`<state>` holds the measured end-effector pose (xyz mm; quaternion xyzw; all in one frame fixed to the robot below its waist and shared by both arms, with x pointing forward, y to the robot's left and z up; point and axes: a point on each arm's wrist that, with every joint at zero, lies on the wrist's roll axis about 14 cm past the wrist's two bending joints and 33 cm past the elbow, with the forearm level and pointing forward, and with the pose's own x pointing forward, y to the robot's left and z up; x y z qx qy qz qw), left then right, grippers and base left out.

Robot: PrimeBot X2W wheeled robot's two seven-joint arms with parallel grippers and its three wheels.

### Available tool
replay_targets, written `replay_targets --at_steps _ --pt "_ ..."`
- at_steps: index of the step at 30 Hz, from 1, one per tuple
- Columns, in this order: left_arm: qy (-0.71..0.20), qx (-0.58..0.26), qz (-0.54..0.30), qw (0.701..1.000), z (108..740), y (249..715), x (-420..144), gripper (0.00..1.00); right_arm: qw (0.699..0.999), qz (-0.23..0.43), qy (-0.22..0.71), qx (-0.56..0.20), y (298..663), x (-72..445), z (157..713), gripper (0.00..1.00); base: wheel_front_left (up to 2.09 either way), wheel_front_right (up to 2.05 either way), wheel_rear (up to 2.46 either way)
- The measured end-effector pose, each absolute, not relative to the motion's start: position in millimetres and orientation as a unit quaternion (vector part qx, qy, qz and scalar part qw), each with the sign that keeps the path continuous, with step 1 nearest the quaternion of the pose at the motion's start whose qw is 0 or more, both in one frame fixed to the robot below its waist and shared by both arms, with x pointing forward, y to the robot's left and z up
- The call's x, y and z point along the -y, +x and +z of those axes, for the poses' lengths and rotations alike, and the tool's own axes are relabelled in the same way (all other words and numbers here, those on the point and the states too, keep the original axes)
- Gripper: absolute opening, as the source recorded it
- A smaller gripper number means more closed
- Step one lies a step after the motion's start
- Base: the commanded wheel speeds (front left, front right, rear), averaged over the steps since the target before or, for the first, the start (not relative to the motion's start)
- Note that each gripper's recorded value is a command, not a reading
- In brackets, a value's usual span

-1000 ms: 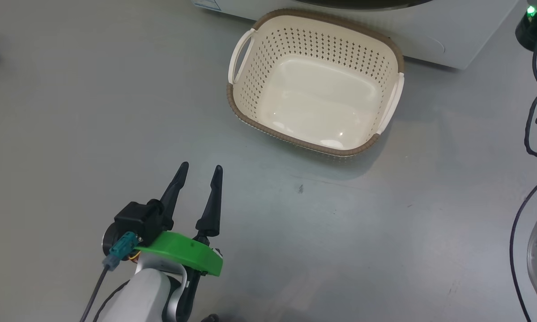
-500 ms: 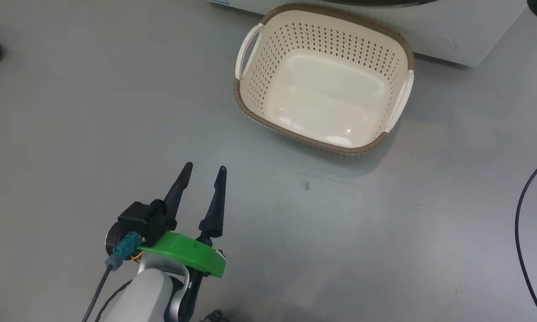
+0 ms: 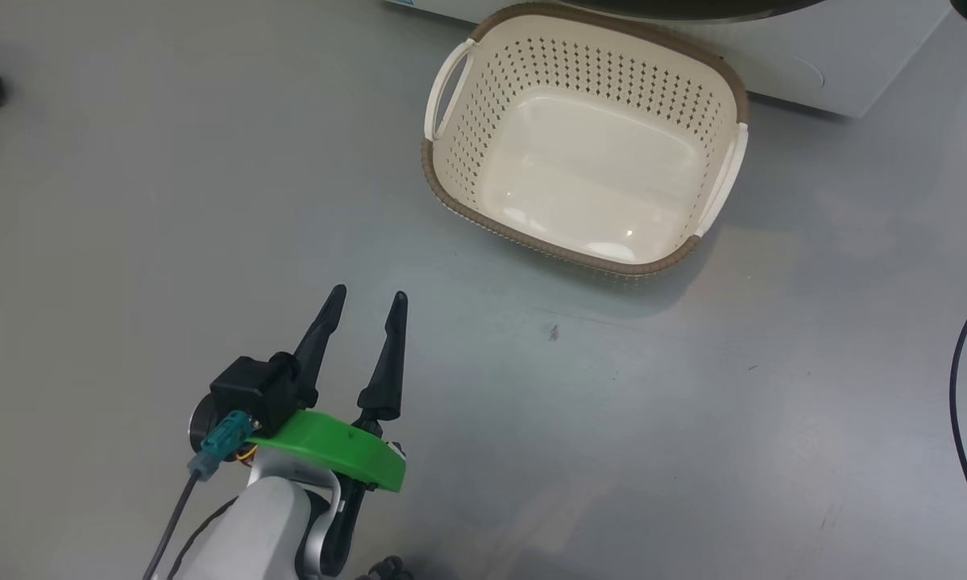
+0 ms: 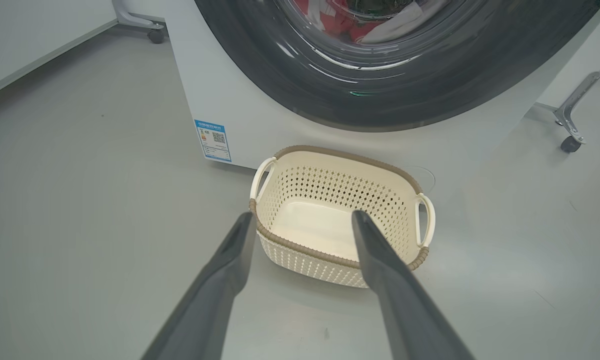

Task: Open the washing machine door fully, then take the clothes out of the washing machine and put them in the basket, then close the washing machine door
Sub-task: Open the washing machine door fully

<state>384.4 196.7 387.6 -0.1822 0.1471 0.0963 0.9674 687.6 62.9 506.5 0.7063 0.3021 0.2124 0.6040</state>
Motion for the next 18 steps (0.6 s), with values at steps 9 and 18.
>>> replay_targets --at_steps 9,18 --pt "-0.181 -0.143 0.094 0.968 389.8 387.7 -196.1 1.0 0.607 0.214 0.698 -0.315 686.3 -63.3 505.5 0.0 0.0 0.0 0.0" --pt "-0.182 -0.139 0.091 0.969 393.4 388.0 -195.1 1.0 0.604 0.217 0.692 -0.329 680.8 -63.5 505.7 0.0 0.0 0.0 0.0"
